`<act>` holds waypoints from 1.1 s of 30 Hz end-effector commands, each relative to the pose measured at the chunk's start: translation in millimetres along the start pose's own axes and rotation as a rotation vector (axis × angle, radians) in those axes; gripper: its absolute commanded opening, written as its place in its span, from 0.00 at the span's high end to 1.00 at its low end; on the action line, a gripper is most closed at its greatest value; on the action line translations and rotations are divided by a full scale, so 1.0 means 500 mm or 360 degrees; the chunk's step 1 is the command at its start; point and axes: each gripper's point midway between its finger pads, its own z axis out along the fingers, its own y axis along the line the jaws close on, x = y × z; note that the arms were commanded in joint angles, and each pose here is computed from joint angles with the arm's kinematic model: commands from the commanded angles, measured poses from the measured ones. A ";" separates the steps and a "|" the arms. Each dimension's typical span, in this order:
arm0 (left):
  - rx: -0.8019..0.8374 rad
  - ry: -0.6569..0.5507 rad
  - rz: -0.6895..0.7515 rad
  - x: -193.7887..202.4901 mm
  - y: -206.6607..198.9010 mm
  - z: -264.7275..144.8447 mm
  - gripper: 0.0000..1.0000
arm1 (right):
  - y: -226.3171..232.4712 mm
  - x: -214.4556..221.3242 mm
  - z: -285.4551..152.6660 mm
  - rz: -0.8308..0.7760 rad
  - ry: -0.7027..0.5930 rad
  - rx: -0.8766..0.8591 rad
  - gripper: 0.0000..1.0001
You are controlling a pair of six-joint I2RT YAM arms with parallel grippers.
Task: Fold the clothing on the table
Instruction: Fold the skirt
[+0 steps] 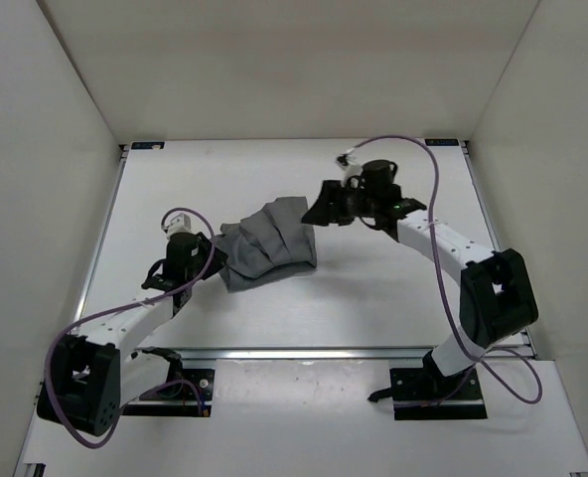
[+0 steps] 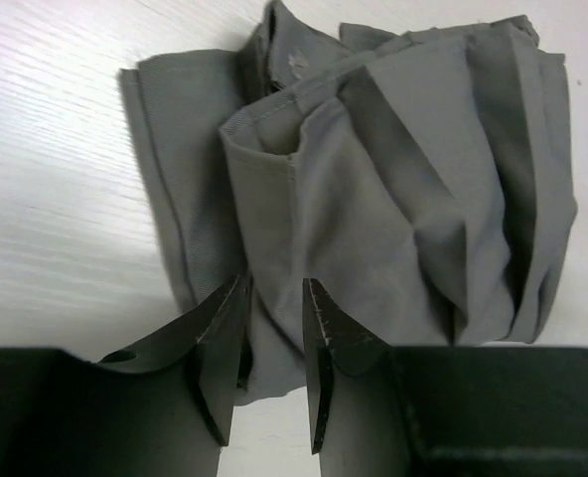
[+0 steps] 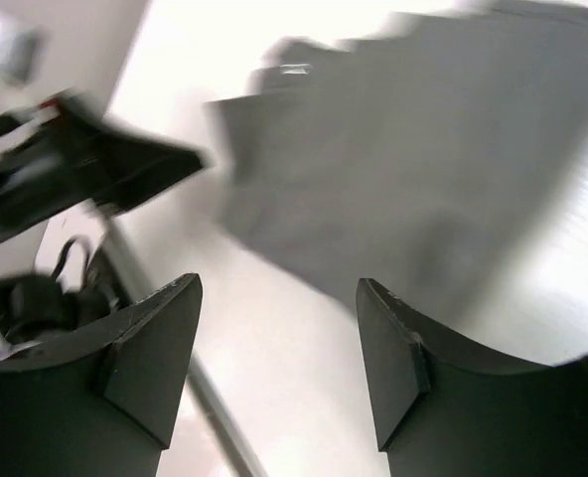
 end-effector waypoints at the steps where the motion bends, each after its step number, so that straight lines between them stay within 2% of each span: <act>1: 0.0185 -0.0057 -0.0096 -0.030 -0.069 0.004 0.60 | -0.086 -0.001 -0.026 0.0132 -0.0082 0.0001 0.40; 4: 0.0230 -0.0027 -0.0118 -0.030 -0.093 0.019 0.60 | -0.139 0.004 -0.036 0.0235 -0.0098 -0.0011 0.38; 8: 0.0150 0.0032 -0.0122 -0.018 -0.077 0.052 0.60 | -0.176 0.021 -0.020 0.0361 -0.0083 -0.0052 0.40; 11: 0.0097 0.0096 -0.0107 0.007 -0.058 0.068 0.69 | -0.199 0.028 -0.003 0.0389 -0.0053 -0.0040 0.41; 13: 0.0048 0.0120 -0.0117 0.020 -0.035 0.075 0.78 | -0.219 0.043 0.009 0.0436 -0.0029 -0.0010 0.43; 19: 0.0013 0.0184 -0.0104 0.046 -0.015 0.088 0.88 | -0.257 0.085 0.027 0.0522 0.0036 0.0006 0.46; 26: 0.0011 0.0227 -0.0102 0.066 -0.007 0.092 0.90 | -0.235 0.104 0.065 0.0545 0.0108 -0.0162 0.47; 33: 0.0006 0.0225 -0.0092 0.067 0.000 0.091 0.90 | -0.216 0.117 0.114 0.0537 0.0201 -0.0217 0.48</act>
